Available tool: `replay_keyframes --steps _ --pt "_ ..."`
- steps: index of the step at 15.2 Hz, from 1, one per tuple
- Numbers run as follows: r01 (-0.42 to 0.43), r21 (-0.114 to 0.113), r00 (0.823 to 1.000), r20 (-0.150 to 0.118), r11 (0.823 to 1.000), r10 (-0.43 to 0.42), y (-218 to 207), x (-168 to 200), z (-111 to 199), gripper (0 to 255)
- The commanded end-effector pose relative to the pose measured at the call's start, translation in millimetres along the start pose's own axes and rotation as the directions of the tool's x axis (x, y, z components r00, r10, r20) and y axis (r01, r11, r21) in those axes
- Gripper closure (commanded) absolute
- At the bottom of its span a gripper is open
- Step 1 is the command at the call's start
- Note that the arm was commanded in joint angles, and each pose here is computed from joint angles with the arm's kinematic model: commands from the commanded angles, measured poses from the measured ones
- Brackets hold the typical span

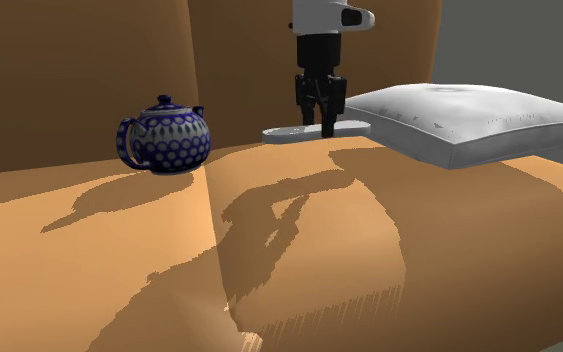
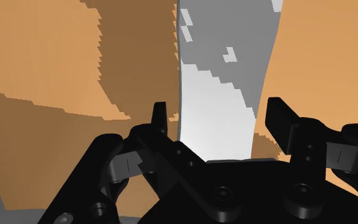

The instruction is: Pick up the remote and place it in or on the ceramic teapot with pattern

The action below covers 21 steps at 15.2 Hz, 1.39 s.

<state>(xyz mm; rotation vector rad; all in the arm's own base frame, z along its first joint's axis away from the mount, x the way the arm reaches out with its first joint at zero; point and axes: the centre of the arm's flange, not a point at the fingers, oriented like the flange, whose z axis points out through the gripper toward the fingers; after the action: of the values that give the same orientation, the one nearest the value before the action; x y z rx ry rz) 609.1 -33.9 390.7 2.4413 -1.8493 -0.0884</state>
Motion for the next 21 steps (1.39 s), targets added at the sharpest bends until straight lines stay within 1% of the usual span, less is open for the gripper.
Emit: replay_keyframes --steps 1,21 --pt "0.0 0.0 1.0 0.0 1.0 0.0 0.3 0.3 -10.7 255" --pt "0.0 0.0 1.0 0.0 1.0 0.0 10.5 0.4 -115.8 255"
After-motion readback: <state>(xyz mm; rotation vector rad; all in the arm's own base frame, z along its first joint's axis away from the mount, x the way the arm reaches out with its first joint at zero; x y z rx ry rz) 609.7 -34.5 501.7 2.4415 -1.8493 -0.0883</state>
